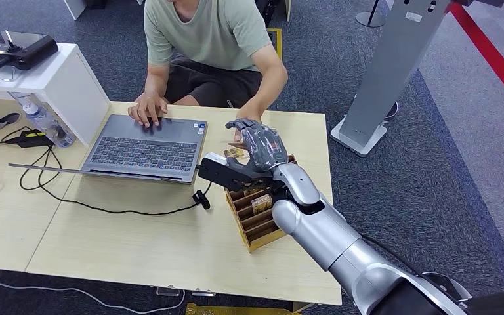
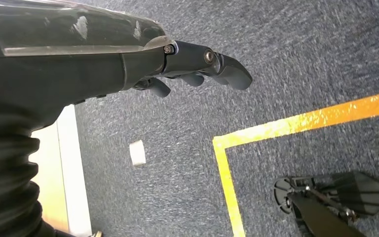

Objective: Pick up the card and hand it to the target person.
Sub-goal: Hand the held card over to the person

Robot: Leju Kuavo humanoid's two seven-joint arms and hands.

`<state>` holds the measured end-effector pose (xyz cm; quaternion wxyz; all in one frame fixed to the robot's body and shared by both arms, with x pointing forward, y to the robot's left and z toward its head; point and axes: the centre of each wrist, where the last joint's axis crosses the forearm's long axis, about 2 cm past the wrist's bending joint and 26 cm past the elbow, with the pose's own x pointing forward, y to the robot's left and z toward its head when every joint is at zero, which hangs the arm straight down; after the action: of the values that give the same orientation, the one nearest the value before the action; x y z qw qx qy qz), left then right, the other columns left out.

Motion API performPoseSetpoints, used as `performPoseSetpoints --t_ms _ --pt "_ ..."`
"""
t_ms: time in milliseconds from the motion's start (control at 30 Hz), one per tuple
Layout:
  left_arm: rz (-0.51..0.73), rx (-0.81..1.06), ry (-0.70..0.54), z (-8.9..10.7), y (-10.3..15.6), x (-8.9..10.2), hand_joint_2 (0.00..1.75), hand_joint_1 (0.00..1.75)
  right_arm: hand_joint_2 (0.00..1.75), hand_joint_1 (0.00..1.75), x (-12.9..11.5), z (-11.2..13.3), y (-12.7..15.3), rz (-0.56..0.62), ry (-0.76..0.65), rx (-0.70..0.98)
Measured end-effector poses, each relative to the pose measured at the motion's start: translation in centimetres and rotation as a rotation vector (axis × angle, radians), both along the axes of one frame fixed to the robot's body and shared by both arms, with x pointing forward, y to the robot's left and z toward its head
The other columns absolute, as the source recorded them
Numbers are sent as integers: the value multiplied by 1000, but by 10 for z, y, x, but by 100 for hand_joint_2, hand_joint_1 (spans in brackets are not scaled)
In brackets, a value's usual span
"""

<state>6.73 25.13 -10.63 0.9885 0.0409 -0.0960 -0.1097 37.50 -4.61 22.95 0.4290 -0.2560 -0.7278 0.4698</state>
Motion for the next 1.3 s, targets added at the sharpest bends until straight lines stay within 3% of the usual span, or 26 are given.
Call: performPoseSetpoints --t_ms 500,900,1100,1300 --pt "31 22 6 0 1 -2 175 0 175 0 -3 1 -4 -5 8 30" --pt "78 19 27 -1 1 -7 175 0 175 0 -34 -4 -59 19 45 284" --pt "103 14 11 -1 1 -8 175 0 175 0 -63 -38 -95 117 186 577" --pt "127 14 12 -1 1 -8 175 0 175 0 -102 -97 -131 78 370 763"
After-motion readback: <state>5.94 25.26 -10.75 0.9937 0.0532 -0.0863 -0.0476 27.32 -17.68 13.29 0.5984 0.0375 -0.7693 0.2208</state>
